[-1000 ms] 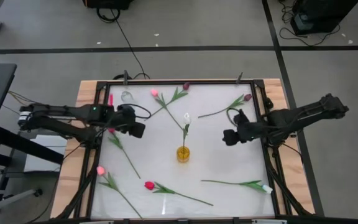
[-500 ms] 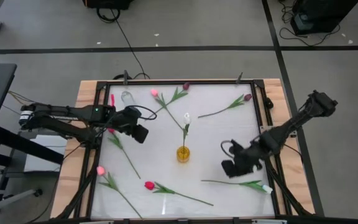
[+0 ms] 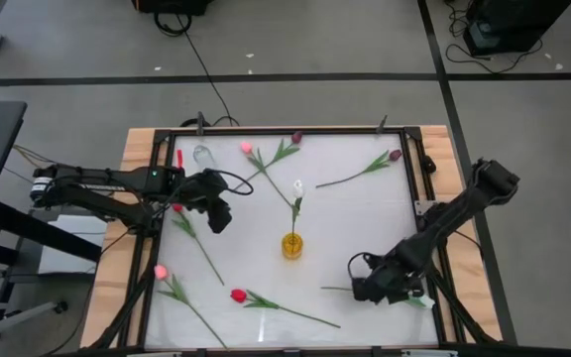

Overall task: Sort flowers into vase by color
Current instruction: Put the white tulip into the yellow flower vase

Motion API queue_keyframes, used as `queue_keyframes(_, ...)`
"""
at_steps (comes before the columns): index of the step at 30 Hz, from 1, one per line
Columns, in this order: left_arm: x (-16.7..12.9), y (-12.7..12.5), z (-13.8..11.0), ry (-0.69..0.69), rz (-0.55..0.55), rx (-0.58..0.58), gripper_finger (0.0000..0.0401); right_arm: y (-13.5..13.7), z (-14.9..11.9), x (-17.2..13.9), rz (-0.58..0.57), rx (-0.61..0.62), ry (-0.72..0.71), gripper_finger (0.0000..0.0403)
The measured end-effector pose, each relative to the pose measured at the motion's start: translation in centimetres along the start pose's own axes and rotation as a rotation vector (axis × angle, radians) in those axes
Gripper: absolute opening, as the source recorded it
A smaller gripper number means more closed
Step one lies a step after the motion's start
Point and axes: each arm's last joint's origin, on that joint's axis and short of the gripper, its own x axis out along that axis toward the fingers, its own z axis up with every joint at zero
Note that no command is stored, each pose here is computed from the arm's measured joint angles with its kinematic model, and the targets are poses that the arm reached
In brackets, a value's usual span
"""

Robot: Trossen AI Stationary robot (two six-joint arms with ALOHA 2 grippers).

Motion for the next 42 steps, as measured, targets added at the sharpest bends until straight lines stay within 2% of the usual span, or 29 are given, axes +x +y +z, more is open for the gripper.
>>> queue_keyframes(4,0.0,0.2,-0.2,0.025,0.017,0.075,0.0079,0.0,0.3,1.6,-0.088,-0.378,0.011,0.0194)
queue_keyframes(7,0.0,0.2,-0.2,0.025,0.016,0.107,0.0079,-0.2,0.7,2.3,-0.162,-0.548,0.034,0.0194)
queue_keyframes(9,0.0,0.2,-0.2,0.026,0.016,0.106,0.0079,-0.5,1.0,2.5,-0.213,-0.608,0.024,0.0194)
queue_keyframes(13,0.0,0.1,-0.3,0.029,0.014,0.095,0.0079,-1.0,1.5,2.3,-0.275,-0.671,0.023,0.0194)
queue_keyframes(18,0.0,0.0,-0.4,0.032,0.009,0.058,0.0079,-1.2,1.7,1.8,-0.277,-0.770,-0.029,0.0194)
queue_keyframes(23,0.0,0.0,-0.4,0.032,0.009,0.043,0.0079,-1.2,1.8,1.7,-0.280,-0.844,-0.024,0.0192)
queue_keyframes(26,0.0,0.1,-0.3,0.028,0.006,0.039,0.0079,-1.2,1.7,1.4,-0.273,-0.854,-0.010,0.0189)
queue_keyframes(32,0.0,0.1,-0.3,0.027,0.007,-0.009,0.0079,-1.2,1.8,0.7,-0.241,-0.885,-0.074,0.0179)
queue_keyframes(38,0.0,0.1,-0.3,0.025,0.005,-0.028,0.0079,-1.4,2.5,0.8,-0.286,-0.949,-0.200,0.0171)
queue_keyframes(42,0.0,0.1,-0.3,0.025,0.006,-0.031,0.0079,-1.8,3.3,1.6,-0.285,-0.964,-0.204,0.0164)
